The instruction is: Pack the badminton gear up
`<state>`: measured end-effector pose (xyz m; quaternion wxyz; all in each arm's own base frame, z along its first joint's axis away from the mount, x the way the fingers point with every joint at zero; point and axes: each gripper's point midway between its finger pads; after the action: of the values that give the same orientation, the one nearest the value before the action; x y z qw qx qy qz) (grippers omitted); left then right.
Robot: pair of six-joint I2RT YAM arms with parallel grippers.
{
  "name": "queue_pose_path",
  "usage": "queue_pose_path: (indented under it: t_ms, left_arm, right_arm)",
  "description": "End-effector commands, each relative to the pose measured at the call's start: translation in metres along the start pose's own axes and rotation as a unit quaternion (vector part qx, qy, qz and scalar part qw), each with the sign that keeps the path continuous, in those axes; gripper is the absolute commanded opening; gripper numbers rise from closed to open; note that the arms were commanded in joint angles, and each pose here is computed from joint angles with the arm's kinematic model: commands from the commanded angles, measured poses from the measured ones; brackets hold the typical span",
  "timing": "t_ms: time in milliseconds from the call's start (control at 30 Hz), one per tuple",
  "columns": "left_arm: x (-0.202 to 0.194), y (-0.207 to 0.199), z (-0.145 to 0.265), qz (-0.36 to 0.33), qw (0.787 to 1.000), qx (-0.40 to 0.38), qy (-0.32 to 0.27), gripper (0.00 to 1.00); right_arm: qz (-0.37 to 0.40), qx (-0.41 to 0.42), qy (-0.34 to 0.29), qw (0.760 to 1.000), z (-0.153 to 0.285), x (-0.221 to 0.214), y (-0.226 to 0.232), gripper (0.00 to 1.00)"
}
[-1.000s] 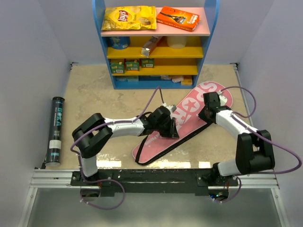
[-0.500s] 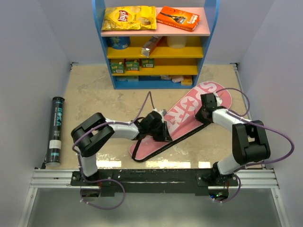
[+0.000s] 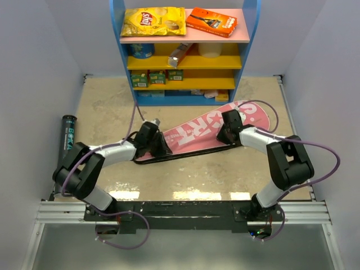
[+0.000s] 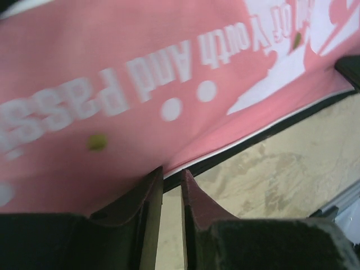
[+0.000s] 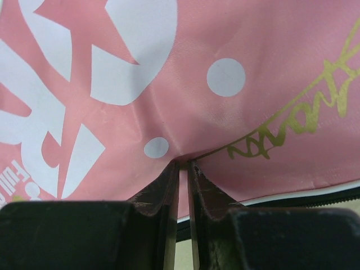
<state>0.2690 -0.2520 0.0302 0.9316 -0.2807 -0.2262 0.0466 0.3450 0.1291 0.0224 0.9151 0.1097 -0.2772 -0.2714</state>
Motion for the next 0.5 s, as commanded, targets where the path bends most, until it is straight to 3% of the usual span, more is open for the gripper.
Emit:
queue_pose_path:
  t_ms: [0, 333, 467]
  left_arm:
    - [0.009, 0.049, 0.022, 0.005, 0.998, 0.055, -0.010, 0.24]
    - [0.032, 0.111, 0.054, 0.056, 0.993, 0.089, -0.049, 0.24]
    - [0.043, 0.107, 0.065, 0.057, 0.992, 0.082, -0.073, 0.24]
  right_arm:
    - [0.015, -0.035, 0.061, 0.997, -0.008, -0.038, -0.013, 0.16]
    - [0.067, -0.014, 0.087, 0.994, -0.011, -0.065, 0.023, 0.16]
    - [0.083, -0.013, 0.088, 0.993, -0.009, -0.062, 0.032, 0.16]
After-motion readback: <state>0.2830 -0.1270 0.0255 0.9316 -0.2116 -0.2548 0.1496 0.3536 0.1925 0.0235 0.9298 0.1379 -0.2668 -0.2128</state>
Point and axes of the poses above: each gripper's point midway between its finger pads, its own z axis back along the fingers, its own y axis along the line the jaws close on, x = y × z, and after that the axes turned 5 degrees about -z, right-handed
